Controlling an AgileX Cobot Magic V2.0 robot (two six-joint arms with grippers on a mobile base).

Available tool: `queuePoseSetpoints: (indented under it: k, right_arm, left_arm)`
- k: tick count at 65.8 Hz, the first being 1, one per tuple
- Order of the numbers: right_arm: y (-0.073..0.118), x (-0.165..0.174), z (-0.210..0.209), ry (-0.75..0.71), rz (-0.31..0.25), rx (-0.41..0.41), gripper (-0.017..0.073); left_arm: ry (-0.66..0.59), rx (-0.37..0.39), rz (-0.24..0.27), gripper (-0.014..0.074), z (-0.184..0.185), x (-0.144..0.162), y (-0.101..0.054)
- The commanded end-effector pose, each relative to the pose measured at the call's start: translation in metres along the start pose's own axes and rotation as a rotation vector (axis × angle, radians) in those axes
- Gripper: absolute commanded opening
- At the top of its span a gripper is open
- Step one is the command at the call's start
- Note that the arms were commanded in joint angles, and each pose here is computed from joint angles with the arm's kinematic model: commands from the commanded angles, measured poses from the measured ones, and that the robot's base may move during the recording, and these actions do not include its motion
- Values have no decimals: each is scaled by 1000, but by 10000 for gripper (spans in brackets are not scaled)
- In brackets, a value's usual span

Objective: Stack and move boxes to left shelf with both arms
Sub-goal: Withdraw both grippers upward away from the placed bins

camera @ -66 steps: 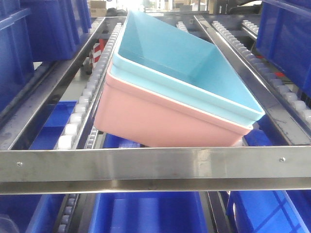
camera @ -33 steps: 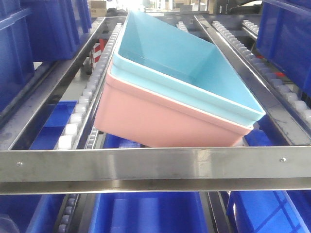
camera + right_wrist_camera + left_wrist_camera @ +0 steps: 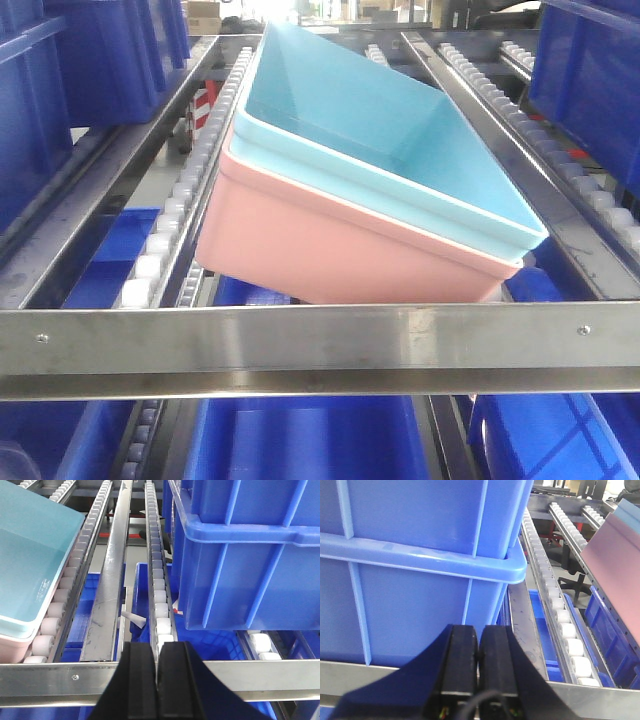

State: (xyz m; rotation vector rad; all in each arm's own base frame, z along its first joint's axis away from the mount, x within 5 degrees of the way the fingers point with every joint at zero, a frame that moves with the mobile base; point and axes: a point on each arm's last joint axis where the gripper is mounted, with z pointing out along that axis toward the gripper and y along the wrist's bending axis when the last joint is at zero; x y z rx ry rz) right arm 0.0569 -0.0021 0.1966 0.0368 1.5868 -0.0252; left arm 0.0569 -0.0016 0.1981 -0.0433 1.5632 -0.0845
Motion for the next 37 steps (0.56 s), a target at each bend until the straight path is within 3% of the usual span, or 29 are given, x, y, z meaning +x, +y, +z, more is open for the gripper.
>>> queuePoseSetpoints:
  k: [1,37]
  right_arm:
    - [0,-15,-3,-127,1,8,55]
    - [0,-15,-3,-127,1,8,55]
  left_arm:
    - [-72,2,-3,-1,0,1,0]
    - [-72,2,-3,-1,0,1,0]
